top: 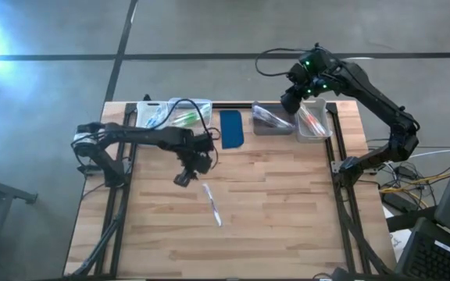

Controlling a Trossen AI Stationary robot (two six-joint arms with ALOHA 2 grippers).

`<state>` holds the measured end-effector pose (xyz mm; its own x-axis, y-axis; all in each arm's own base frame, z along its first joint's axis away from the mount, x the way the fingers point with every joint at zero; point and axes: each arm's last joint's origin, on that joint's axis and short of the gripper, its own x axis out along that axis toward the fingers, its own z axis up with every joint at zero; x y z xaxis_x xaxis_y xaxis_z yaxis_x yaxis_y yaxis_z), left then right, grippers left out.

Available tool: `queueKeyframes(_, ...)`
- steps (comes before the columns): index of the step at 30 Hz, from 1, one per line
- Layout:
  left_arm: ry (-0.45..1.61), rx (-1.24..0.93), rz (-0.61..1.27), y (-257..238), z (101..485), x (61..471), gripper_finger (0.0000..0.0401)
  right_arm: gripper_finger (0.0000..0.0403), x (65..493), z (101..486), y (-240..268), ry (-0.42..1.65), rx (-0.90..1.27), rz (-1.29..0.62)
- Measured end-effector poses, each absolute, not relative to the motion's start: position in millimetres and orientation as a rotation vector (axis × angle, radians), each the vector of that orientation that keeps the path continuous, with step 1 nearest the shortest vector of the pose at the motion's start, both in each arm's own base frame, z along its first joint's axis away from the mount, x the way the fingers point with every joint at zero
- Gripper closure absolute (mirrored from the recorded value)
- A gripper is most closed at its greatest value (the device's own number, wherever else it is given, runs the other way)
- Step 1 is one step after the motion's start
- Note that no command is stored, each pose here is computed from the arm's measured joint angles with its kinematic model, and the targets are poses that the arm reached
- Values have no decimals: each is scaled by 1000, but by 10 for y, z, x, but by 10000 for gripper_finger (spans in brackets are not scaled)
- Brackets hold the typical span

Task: Pick & Place Toothbrushes
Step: Put the purple toothbrush into the black bin

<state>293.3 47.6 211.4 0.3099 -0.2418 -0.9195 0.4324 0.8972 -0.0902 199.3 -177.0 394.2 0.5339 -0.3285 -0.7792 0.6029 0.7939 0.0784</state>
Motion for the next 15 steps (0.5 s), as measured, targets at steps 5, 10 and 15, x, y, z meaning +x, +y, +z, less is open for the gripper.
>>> queueKeyframes(5, 1098, 455, -468, 343, 2112, 3037, 259, 248, 2026, 3943, -1734, 840, 353, -556)
queueKeyframes(10, 1052, 618, -521, 246, 2075, 3104, 259, 240, 2027, 3942, -1732, 840, 354, -556)
queueKeyframes(15, 1051, 648, -590, 143, 2011, 3121, 257, 233, 2026, 3942, -1732, 841, 354, -557)
